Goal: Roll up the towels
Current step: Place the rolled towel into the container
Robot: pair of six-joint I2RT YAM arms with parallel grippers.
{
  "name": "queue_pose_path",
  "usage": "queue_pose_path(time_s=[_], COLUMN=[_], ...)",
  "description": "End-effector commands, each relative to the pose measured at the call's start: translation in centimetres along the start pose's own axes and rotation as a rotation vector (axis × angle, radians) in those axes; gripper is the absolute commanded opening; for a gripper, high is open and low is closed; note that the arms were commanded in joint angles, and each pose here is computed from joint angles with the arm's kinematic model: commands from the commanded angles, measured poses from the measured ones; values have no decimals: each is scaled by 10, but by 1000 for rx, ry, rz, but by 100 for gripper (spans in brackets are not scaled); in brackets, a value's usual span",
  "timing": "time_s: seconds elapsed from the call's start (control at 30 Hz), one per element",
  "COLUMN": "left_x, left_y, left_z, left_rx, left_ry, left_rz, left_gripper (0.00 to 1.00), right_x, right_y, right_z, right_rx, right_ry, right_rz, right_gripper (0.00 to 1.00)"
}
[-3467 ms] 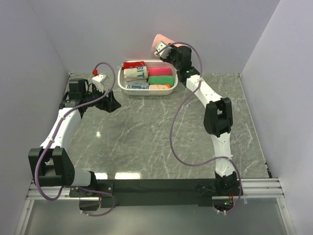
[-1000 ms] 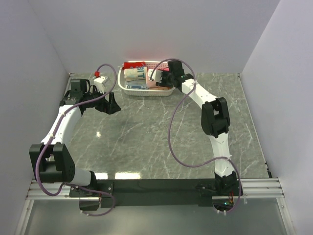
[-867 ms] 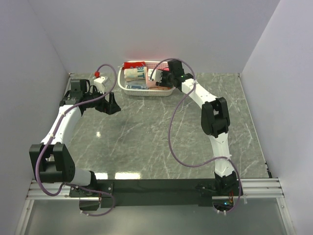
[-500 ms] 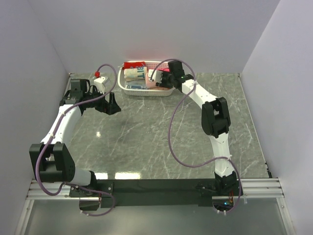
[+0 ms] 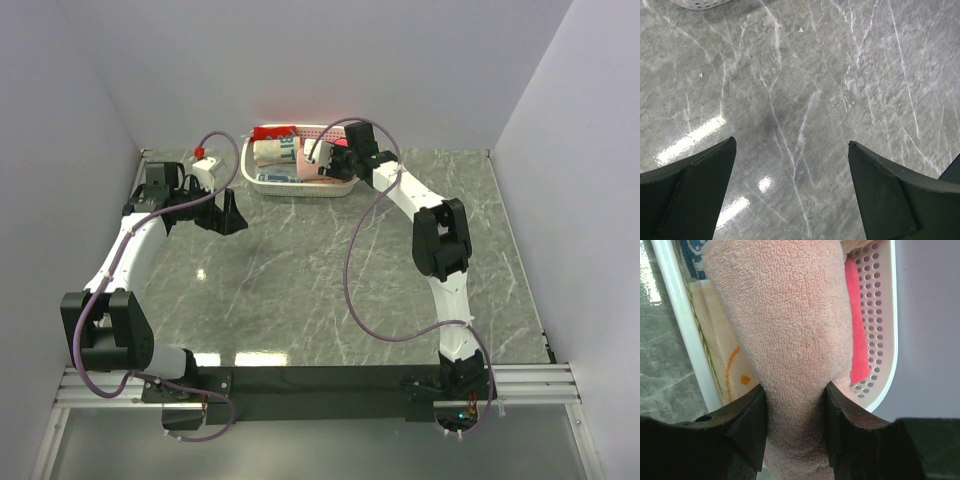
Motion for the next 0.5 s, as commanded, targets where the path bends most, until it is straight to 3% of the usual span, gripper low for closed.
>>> queue_pose_path(time_s=[0.0, 0.07, 0.13, 0.23, 0.4, 0.47], left_x=[-5, -5, -5, -6, -8, -8], left_y=[0, 0, 1, 2, 3, 3], left_z=[16, 16, 16, 18, 22, 23], left_rx=[41, 40, 39, 43, 46, 48], left_ry=[-39, -37, -34, -31, -36, -36], left_rz=[0, 0, 1, 9, 14, 16], left_gripper=[99, 99, 99, 100, 99, 99], right_x=[16, 19, 20, 13, -2, -8], right_y=[43, 44, 44, 39, 34, 33], right_z=[-13, -18, -20, -17, -10, -6], right_rx=[116, 123, 127, 123, 107, 109], right_ry=[20, 35, 48, 53, 31, 25], right_rz=[159, 159, 157, 135, 110, 111], right_gripper=[0, 3, 18, 33, 48, 60])
Point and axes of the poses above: each gripper's point midway between its finger pads, its own x axis out along the fingers, its own y axis along the line the jaws close on, z = x × y, the point moved 5 cm from there along -x, back along the fingers, and after that the axes turned 9 degrees about x, right-handed, at the moved point
